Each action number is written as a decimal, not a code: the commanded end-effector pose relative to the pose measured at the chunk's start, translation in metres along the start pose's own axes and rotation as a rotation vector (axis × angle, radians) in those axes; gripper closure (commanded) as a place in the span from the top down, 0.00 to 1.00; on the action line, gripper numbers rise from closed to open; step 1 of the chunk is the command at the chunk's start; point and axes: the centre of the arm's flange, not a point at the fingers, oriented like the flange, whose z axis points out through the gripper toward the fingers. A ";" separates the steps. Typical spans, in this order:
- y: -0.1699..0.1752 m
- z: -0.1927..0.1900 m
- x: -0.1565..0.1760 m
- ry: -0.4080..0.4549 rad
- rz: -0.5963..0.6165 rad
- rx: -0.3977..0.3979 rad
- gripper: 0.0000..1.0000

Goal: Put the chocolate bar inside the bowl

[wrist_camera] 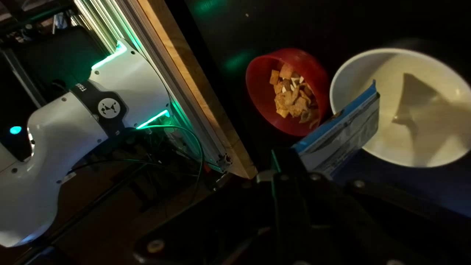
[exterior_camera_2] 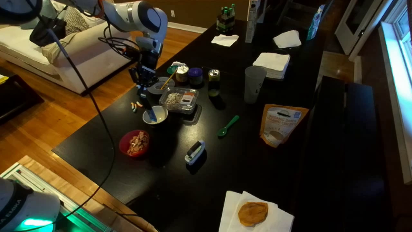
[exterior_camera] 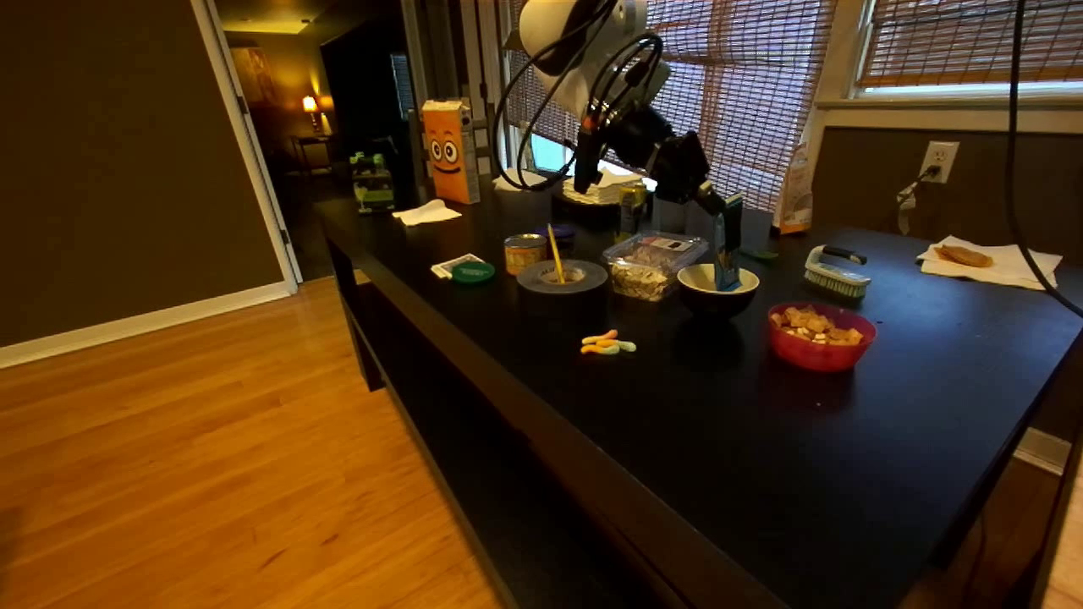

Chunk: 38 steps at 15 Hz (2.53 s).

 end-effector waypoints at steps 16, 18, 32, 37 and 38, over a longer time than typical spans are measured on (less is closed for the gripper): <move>-0.056 0.034 -0.016 -0.059 -0.009 -0.048 0.00; -0.058 0.032 -0.017 -0.077 -0.019 -0.047 0.00; -0.060 -0.008 -0.009 -0.179 0.009 0.140 0.88; -0.042 -0.039 -0.012 -0.240 -0.018 0.279 1.00; -0.037 -0.044 -0.013 -0.242 -0.022 0.294 1.00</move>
